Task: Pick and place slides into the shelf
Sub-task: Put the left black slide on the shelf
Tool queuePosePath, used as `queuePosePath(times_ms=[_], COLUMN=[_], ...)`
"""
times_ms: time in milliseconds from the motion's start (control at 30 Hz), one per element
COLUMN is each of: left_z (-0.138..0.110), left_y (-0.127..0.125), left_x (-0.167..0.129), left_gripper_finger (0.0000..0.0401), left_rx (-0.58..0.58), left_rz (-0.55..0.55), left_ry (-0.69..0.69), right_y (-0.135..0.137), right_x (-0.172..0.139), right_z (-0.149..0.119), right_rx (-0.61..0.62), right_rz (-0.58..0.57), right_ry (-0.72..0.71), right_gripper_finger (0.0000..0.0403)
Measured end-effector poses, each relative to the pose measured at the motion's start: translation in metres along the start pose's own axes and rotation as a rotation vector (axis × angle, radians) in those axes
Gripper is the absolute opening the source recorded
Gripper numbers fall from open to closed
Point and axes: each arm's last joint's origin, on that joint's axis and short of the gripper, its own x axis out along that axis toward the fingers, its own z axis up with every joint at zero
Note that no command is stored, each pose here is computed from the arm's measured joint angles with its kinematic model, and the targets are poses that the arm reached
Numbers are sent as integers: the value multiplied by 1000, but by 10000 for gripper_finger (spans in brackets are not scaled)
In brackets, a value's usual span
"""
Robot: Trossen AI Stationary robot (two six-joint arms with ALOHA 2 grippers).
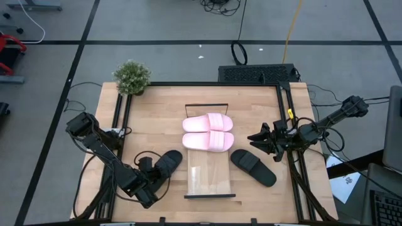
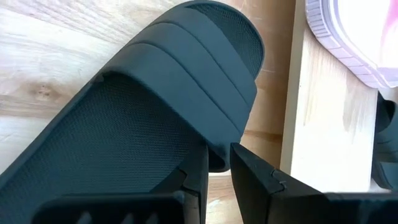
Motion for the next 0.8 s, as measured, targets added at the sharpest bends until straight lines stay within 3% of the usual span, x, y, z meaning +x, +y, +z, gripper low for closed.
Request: queuePosePath(times_ms=[800], left_z=[8], left_y=[-6], left_x=[10], left_gripper_finger=[63], left_rx=[-6], left_rz=[-8], left_ry=[-90], right_y=[1], right_x=[0], right_z=[2], right_rx=[7], right_rz=[7], right_ry=[-20], right_gripper_finger=[141])
